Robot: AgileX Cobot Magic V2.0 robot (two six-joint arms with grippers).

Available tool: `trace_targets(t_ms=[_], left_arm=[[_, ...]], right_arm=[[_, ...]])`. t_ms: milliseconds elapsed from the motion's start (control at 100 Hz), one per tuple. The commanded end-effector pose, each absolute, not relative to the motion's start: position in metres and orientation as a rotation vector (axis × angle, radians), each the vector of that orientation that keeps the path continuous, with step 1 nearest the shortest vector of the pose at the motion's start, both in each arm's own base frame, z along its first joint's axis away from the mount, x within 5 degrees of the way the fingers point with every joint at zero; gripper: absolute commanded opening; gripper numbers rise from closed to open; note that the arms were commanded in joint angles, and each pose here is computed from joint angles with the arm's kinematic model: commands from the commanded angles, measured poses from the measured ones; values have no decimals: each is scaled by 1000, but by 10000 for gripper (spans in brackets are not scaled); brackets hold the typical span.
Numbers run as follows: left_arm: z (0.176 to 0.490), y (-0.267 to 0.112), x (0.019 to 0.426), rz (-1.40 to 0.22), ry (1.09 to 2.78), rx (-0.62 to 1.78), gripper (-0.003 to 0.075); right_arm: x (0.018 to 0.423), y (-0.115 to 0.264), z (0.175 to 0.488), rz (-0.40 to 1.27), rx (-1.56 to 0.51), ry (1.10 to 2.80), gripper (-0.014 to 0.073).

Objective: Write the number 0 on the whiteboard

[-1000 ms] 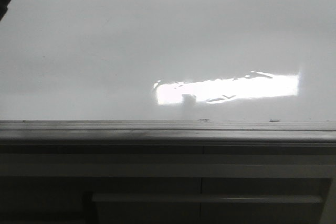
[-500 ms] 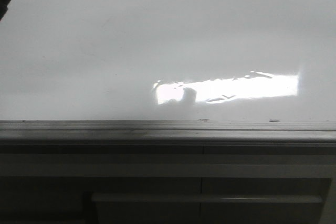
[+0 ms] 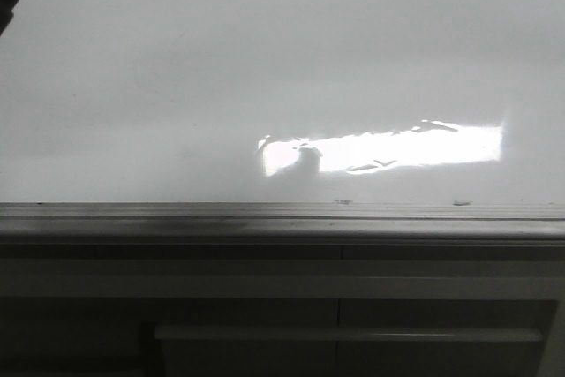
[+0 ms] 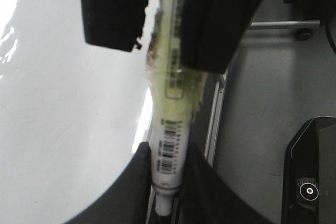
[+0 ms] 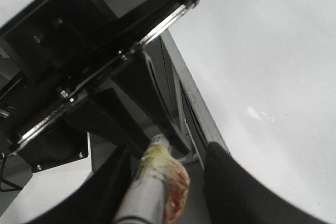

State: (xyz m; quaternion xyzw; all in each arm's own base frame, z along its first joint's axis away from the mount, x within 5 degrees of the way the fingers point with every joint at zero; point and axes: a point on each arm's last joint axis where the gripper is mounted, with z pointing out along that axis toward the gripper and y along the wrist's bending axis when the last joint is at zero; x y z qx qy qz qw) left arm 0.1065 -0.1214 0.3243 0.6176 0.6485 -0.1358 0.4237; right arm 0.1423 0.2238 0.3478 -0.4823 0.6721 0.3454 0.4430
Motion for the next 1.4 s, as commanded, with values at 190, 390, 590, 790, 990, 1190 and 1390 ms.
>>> trace_targets(t_ms=[190,390,590,790,990,1190,1390], left_arm=[[342,-127,106,-425,1577,1425,-18],[350,-131,102,-567,1586,1325,247],[363,-124,92,-669,1593,1192,464],[389,-96,72,-667,1489,929,347],[401,-72,52,-685,1439,779,124],[398,-61,47,-699,1401,661,-20],[372,-57,57,-722,1394,481,-20]], right_arm=[[147,225,362,856,-1127,1630,-18],[149,224,360,789,-1161,1610,-65],[149,209,364,700,-1049,1572,-45],[137,167,357,575,-858,1524,-46],[124,135,338,488,-744,1503,-46],[129,120,340,321,-655,1435,-46],[136,109,334,165,-606,1521,-47]])
